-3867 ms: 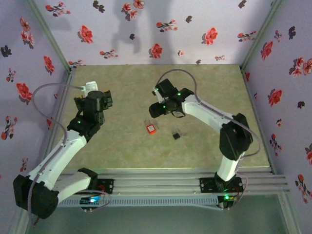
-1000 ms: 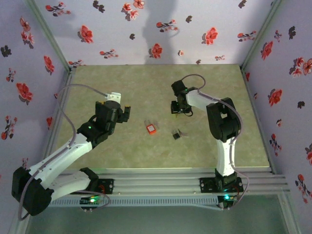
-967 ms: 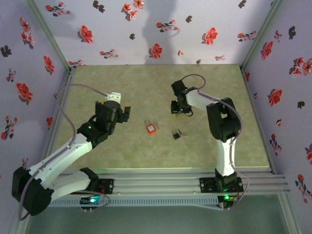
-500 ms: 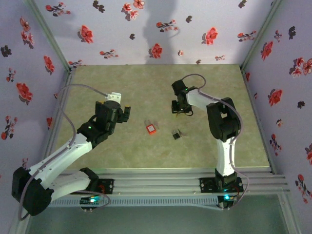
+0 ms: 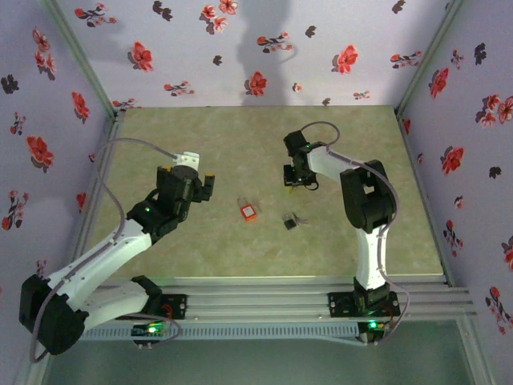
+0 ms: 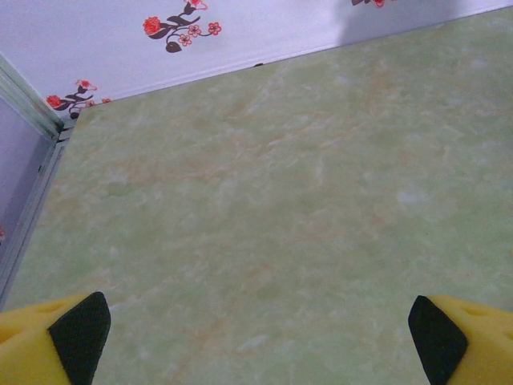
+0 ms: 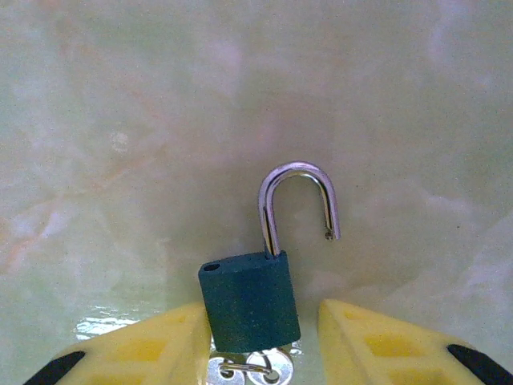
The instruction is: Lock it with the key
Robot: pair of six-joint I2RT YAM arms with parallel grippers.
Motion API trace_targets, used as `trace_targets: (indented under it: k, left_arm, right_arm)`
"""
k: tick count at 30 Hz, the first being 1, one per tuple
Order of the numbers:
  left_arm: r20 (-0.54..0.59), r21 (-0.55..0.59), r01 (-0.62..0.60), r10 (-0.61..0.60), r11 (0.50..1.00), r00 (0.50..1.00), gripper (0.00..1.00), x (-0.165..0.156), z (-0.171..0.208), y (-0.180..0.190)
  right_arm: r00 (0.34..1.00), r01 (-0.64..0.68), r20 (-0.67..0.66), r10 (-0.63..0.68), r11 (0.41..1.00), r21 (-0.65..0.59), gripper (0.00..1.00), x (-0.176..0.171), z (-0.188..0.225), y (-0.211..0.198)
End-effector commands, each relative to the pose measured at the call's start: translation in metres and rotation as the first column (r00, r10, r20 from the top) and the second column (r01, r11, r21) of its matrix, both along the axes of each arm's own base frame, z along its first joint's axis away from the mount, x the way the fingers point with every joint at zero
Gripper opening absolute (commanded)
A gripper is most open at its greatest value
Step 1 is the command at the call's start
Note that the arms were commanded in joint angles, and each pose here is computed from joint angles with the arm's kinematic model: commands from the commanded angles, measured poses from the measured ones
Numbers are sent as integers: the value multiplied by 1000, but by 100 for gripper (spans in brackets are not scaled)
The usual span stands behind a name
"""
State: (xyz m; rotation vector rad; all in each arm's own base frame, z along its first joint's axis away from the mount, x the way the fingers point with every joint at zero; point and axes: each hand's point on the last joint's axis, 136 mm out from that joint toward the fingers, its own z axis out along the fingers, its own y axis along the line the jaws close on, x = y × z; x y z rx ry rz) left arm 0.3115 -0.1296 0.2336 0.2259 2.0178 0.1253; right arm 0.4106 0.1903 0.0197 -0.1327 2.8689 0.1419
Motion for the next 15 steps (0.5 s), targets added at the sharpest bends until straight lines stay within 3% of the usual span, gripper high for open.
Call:
trace_targets:
  k: [1, 15]
  left_arm:
    - [26, 9, -3, 3, 1000, 1000, 100, 2, 8, -1]
    - [25, 8, -2, 2, 1000, 1000, 100, 2, 8, -1]
  right_arm:
    - [999, -27, -34, 28, 999, 24, 38, -1, -13, 8]
    - [998, -26, -51, 27, 1000, 12, 32, -3, -20, 7]
